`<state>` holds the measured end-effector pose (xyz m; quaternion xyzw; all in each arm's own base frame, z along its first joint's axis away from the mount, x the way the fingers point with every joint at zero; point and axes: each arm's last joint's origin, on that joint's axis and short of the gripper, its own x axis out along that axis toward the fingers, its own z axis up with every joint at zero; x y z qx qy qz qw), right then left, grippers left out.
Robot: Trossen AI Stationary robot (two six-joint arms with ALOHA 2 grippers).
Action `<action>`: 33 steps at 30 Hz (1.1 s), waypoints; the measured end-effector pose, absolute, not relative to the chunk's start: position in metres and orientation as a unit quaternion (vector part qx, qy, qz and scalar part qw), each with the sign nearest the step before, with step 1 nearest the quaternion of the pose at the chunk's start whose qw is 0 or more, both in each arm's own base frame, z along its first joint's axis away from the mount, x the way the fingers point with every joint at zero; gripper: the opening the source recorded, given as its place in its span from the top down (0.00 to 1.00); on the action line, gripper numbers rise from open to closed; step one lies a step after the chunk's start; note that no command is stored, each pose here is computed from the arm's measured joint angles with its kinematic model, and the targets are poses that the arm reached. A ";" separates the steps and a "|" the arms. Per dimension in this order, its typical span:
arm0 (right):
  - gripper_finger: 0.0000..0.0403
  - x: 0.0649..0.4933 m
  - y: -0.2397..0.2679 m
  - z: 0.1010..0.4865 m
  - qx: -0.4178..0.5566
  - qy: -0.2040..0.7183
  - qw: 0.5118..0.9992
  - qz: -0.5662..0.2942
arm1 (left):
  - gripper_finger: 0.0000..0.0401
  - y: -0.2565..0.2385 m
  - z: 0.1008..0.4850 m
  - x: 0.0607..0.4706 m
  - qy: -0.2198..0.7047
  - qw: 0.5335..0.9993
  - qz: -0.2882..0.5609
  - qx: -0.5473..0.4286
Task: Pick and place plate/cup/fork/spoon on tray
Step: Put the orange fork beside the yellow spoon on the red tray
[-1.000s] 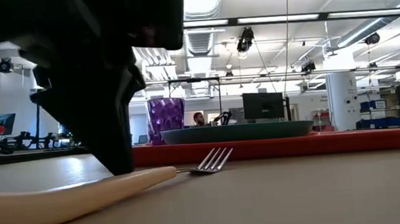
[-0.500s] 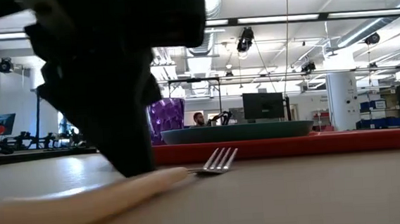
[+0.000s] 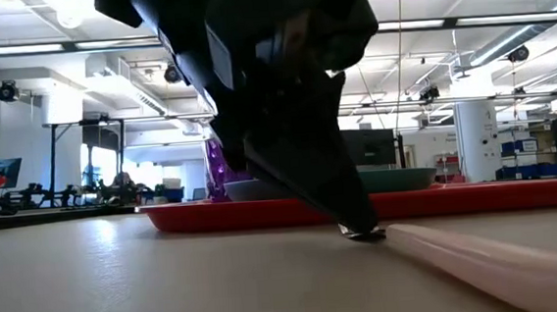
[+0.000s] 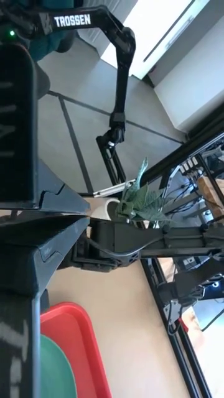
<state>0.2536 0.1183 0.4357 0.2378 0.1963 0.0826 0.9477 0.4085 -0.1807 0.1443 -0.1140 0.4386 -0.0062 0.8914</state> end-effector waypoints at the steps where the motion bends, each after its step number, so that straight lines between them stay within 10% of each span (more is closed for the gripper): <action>1: 0.98 0.254 0.118 0.436 0.238 0.195 0.948 0.083 | 1.00 -0.180 0.147 0.408 0.436 0.893 -0.003 -0.110; 24: 0.98 0.287 0.134 0.399 0.289 0.283 0.912 0.069 | 1.00 -0.165 0.341 0.266 0.322 0.922 0.211 0.046; 33: 0.98 0.343 0.168 0.320 0.478 0.440 0.760 -0.019 | 1.00 -0.149 0.359 0.224 0.358 0.904 0.206 0.115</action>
